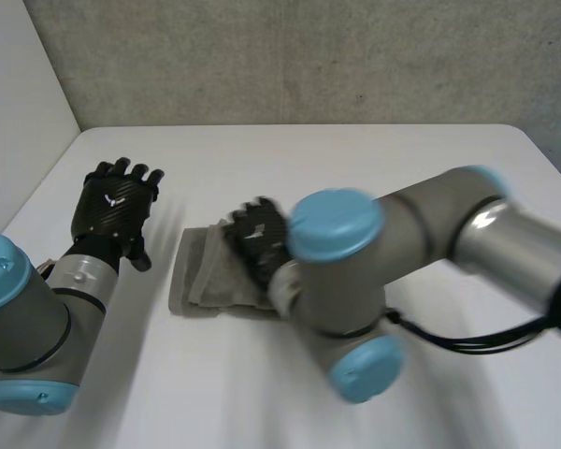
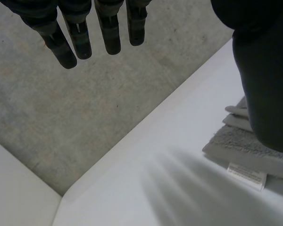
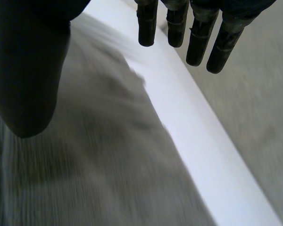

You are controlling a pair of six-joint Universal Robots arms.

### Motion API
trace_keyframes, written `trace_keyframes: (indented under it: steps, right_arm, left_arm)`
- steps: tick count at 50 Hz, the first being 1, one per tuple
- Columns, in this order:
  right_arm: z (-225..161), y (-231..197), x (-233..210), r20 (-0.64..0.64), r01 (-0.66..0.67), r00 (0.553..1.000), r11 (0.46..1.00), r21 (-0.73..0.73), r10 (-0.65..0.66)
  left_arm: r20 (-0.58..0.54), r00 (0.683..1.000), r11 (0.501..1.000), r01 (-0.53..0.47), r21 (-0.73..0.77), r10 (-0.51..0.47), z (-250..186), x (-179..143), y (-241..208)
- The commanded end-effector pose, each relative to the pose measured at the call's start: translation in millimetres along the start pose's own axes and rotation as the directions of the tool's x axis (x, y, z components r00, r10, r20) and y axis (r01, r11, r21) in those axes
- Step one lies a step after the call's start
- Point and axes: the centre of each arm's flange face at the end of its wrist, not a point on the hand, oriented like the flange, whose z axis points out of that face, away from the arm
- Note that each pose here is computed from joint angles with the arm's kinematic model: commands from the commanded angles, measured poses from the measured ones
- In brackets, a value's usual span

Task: Fold the towel.

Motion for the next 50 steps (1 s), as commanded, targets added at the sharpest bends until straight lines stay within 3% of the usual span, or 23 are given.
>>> trace_keyframes:
  steps: [1,7,17,22,29,31,33,37,42,46,50]
  right_arm:
    - [-31,59,42,-0.055,-0.092,0.995,0.975,-0.202,0.082]
    - [-40,106,52,-0.101,-0.139,0.988,0.951,-0.276,0.115]
    - [-44,128,64,-0.168,-0.157,0.979,0.945,-0.286,0.112]
    - [-53,104,87,-0.224,-0.106,0.973,0.968,-0.227,0.053]
    - [-53,52,104,-0.254,0.104,0.958,0.987,-0.121,-0.132]
    - [-50,30,91,-0.233,0.165,0.957,0.984,-0.061,-0.175]
    - [-40,-15,36,-0.14,0.251,0.961,0.964,0.086,-0.238]
    - [-29,-28,-17,-0.027,0.313,0.949,0.936,0.163,-0.313]
    - [-21,-24,-80,0.204,0.364,0.878,0.881,0.304,-0.433]
    - [-15,-17,-86,0.234,0.347,0.876,0.889,0.299,-0.421]
    - [-12,-21,-66,0.158,0.31,0.924,0.923,0.228,-0.349]
  left_arm:
    - [-0.045,0.999,1.0,-0.002,0.017,0.003,-4,16,-4]
    - [-0.126,0.992,1.0,-0.005,0.014,0.007,-10,43,-2]
    - [-0.162,0.987,1.0,-0.009,0.003,0.009,-13,56,3]
    - [-0.152,0.988,1.0,-0.003,0.017,0.005,-13,53,-3]
    - [-0.114,0.994,0.997,0.004,0.076,0.005,-8,43,-23]
    - [-0.103,0.995,0.995,0.007,0.095,0.003,-7,40,-30]
    - [-0.092,0.996,0.994,0.008,0.111,0.002,-6,37,-35]
    - [-0.027,0.999,0.99,0.041,0.136,-0.037,0,23,-47]
    - [0.054,0.991,0.986,0.112,0.124,-0.12,5,10,-49]
    - [0.079,0.983,0.981,0.155,0.115,-0.164,7,4,-46]
    - [0.078,0.98,0.978,0.175,0.109,-0.184,8,4,-44]
